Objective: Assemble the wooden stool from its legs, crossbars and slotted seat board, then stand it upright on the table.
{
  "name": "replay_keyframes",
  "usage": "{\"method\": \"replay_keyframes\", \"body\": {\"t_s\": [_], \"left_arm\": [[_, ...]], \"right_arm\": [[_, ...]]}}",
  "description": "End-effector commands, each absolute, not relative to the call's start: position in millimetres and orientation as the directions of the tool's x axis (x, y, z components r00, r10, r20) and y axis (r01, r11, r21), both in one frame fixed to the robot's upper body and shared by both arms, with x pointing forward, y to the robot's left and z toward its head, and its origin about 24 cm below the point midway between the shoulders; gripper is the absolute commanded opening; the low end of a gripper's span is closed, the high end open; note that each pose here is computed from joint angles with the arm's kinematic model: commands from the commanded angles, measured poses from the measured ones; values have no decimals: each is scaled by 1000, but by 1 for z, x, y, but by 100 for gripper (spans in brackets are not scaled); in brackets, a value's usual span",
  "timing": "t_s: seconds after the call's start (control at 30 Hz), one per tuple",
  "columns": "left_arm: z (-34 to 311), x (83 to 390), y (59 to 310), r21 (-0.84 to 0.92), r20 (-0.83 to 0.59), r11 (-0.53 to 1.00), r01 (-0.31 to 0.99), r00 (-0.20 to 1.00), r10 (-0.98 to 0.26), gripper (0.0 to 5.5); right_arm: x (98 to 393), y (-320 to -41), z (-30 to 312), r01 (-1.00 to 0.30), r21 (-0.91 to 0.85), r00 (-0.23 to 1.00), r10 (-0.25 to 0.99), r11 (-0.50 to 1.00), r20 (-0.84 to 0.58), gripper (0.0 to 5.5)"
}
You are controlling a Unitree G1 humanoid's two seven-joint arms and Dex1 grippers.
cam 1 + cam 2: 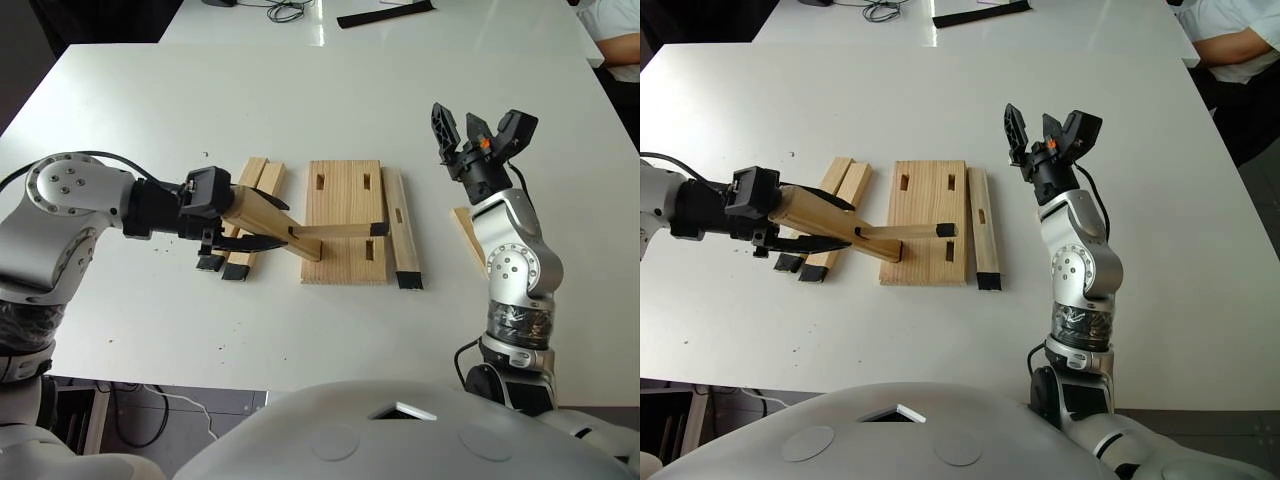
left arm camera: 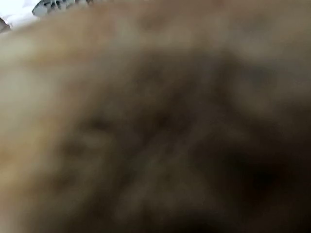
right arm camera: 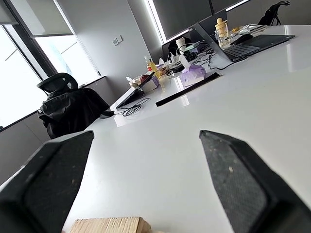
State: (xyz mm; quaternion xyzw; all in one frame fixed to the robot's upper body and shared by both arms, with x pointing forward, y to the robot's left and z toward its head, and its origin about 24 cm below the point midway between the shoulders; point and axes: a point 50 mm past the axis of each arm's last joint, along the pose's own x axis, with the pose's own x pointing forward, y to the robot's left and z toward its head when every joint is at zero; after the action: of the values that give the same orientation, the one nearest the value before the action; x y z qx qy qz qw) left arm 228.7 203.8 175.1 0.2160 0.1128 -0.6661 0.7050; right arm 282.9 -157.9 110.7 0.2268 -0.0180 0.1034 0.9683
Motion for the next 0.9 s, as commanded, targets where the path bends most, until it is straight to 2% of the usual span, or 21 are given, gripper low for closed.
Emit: {"method": "replay_keyframes", "body": {"t_s": [0.03,0.17,0.3,0.43,0.5,0.57,0.63,0.73,0.83,0.9], "left_arm": [[188,239,203,156,-387,81,984,136,-912,336],[208,238,202,191,-294,118,974,172,-940,398],[231,229,201,223,-173,167,960,208,-963,398],[269,229,206,257,82,330,908,320,-944,398],[291,231,223,197,319,494,847,421,-849,398],[286,240,253,63,437,681,730,593,-676,398],[257,245,274,-23,381,806,591,751,-540,398],[182,247,286,-58,122,920,387,918,-378,398],[101,226,289,-68,-151,971,230,959,-238,398],[72,205,286,-75,-241,978,196,948,-208,398]], "right_arm": [[280,-167,102,-166,425,986,154,890,61,401],[279,-177,100,-136,417,991,123,899,59,401],[281,-180,101,-139,407,990,126,903,58,401],[281,-186,101,-140,391,990,133,910,46,401],[284,-189,104,-145,385,989,137,912,47,401],[289,-189,107,-153,380,988,143,912,53,401],[294,-189,110,-162,376,987,152,912,58,401],[298,-189,111,-172,369,985,162,913,58,401],[299,-187,109,-182,359,983,177,916,48,401],[299,-186,107,-185,356,982,182,916,41,401]]}}
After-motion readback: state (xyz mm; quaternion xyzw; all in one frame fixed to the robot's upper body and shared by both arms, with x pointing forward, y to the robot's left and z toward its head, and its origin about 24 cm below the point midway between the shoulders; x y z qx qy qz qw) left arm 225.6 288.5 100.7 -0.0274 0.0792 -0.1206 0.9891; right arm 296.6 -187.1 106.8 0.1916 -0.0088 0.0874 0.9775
